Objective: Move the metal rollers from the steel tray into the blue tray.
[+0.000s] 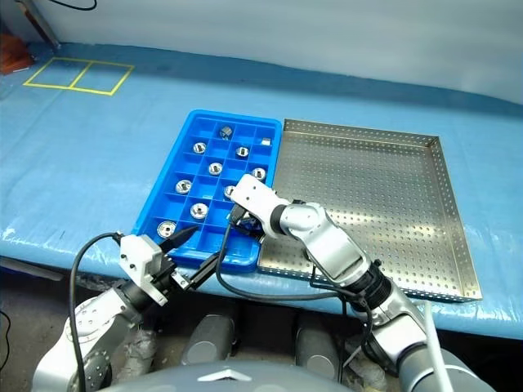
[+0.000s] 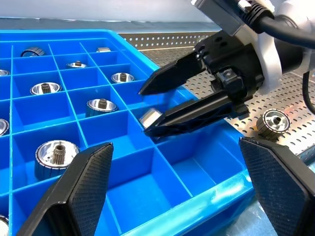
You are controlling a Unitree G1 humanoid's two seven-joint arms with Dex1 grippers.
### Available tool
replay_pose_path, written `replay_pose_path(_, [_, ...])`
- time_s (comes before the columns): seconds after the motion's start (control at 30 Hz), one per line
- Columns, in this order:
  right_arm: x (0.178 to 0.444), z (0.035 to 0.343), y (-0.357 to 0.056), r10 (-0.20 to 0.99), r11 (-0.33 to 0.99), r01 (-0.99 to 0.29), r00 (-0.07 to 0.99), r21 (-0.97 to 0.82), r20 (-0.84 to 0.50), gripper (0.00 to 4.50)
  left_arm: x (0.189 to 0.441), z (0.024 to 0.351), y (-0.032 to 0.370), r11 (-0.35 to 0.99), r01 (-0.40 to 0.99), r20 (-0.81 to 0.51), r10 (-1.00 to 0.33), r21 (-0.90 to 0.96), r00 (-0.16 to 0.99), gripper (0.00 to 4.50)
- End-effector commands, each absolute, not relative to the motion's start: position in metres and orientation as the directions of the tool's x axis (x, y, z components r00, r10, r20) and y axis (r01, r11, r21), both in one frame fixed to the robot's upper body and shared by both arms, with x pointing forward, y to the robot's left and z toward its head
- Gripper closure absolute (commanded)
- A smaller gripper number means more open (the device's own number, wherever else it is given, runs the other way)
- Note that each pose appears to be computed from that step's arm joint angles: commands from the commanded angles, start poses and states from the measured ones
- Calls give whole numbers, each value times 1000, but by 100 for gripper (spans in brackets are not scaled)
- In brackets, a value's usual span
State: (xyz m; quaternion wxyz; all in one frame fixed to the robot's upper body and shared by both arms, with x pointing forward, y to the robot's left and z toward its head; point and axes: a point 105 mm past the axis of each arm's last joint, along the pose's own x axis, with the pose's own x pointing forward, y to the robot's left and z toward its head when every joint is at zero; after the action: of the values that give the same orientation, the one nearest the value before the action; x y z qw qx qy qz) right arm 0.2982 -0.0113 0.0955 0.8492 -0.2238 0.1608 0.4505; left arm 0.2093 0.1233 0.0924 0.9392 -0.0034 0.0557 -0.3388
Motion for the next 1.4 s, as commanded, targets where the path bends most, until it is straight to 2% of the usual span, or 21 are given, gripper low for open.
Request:
replay_pose_path(0.03, [307,115,-36,642,604,-756,650,-254,-407,37,211,98,117,737,674,-73,-675,-39,734,0])
replay_pose_path(0.17, [311,131,-72,533,740,-623,773,-253,-344,37,214,97,110,700,713,-74,-714,-45,697,0])
replay_pose_path(0.3, [299,126,-99,444,809,-546,811,-219,-381,37,217,97,103,667,743,-75,-744,-48,663,0])
replay_pose_path(0.57, [260,107,-110,424,829,-544,763,-131,-487,37,222,98,95,633,773,-74,-774,-52,629,0])
replay_pose_path(0.63, [255,105,-110,423,829,-545,755,-121,-502,1,222,99,93,624,779,-74,-781,-54,621,0])
replay_pose_path(0.9, [245,84,-116,380,842,-528,723,-108,-577,1,224,99,90,613,788,-70,-790,-59,609,0])
replay_pose_path(1.2, [236,60,-108,401,827,-560,648,-48,-647,1,224,99,91,628,775,-68,-778,-64,625,0])
replay_pose_path(1.4, [242,66,-108,396,832,-550,675,-67,-623,196,224,99,92,638,767,-66,-770,-64,635,0])
